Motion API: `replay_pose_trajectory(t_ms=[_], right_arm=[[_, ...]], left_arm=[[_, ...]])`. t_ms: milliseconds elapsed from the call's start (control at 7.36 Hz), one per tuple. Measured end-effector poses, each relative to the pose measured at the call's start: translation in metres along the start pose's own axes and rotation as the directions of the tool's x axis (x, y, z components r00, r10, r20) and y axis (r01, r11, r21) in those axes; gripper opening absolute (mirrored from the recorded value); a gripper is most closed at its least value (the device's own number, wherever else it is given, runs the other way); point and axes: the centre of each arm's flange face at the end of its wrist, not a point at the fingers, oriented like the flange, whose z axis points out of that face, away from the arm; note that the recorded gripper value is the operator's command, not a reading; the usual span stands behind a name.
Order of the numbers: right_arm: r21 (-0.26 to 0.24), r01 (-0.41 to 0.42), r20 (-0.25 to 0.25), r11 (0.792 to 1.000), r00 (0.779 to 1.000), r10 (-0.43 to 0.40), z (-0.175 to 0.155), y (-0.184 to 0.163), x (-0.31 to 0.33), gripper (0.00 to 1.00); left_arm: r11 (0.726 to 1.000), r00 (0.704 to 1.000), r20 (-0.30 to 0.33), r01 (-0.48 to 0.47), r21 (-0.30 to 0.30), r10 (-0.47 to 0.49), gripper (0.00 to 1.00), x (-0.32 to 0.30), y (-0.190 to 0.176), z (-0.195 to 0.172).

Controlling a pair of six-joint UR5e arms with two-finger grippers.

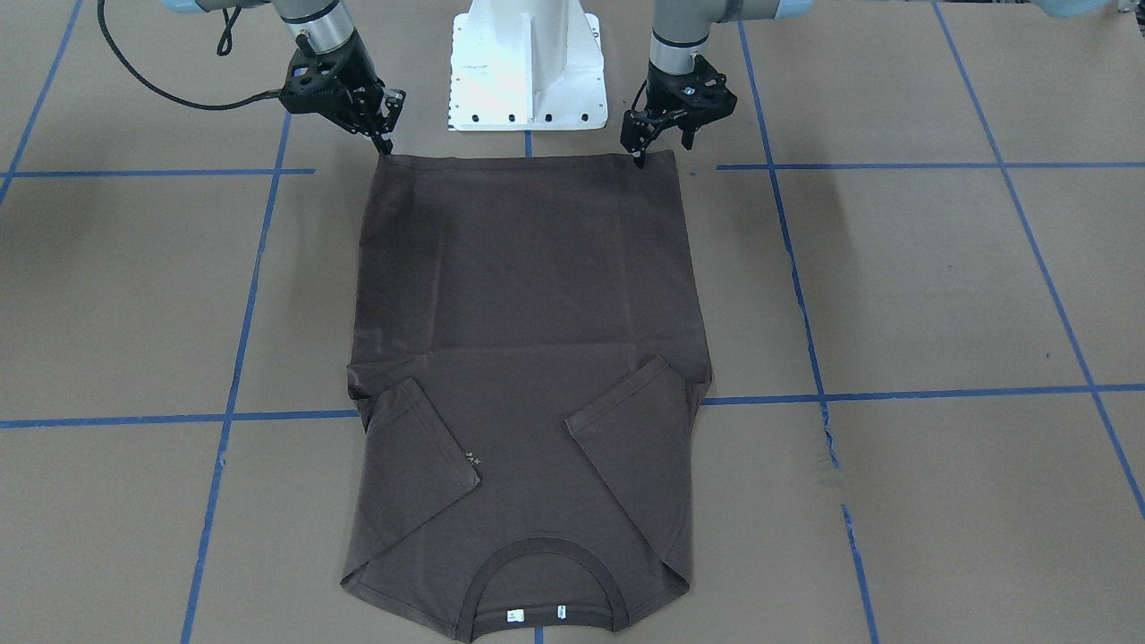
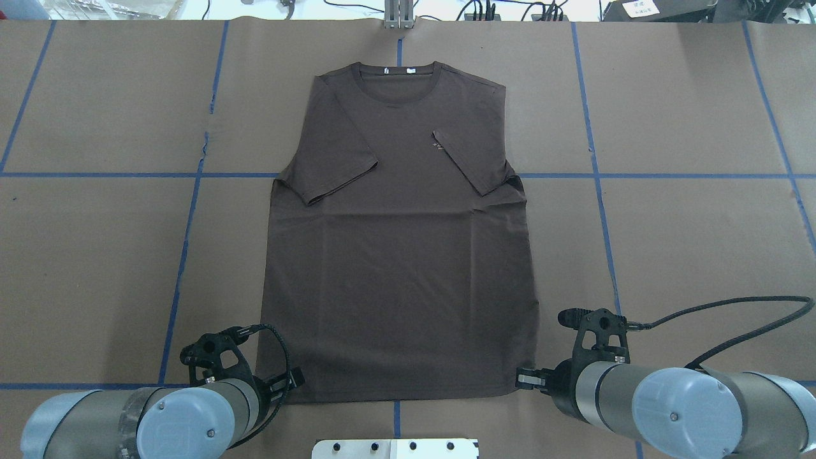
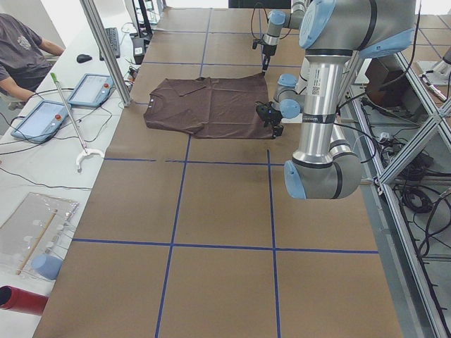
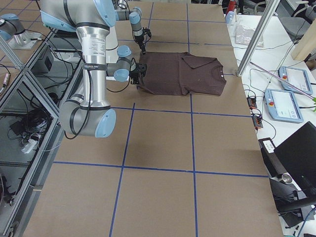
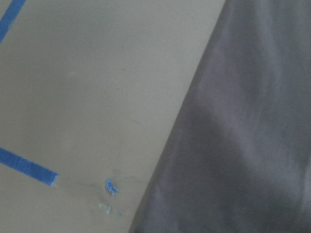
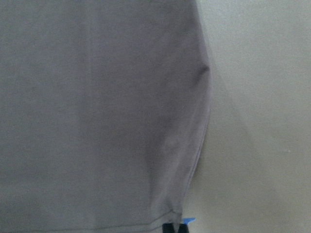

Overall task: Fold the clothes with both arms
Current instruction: 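Grasp both hem corners nearest the robot with both grippers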

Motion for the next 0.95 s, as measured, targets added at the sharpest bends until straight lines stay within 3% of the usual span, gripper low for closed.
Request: replay_pose_trajectory(t_ms=[136, 408, 816, 951], right_arm=[[0.000, 0.000, 0.000, 1.000, 1.000, 0.000, -0.0001, -0.0002, 0.0000, 0.00], [0.000, -0.001, 0.001, 1.000, 1.000, 0.001, -0.0004, -0.0009, -0.0003, 0.00], [0.003, -0.006, 0.002, 1.000, 1.000, 0.006, -0.0022, -0.0055, 0.0000, 0.00], [0.002, -0.010, 0.001, 1.000, 1.000, 0.010, -0.0026, -0.0077, 0.0008, 0.00]], left_arm=[[1.000, 1.000, 0.002, 0.003, 0.000, -0.003, 0.59, -0.0002, 0.0008, 0.0001], [1.000, 1.000, 0.004, 0.006, 0.001, -0.006, 0.45, -0.0009, 0.0010, 0.0009], [1.000, 1.000, 0.003, 0.006, 0.019, -0.006, 0.03, -0.0015, -0.0010, 0.0020], [0.999, 1.000, 0.000, 0.007, 0.035, -0.007, 0.15, -0.0015, -0.0026, 0.0023]])
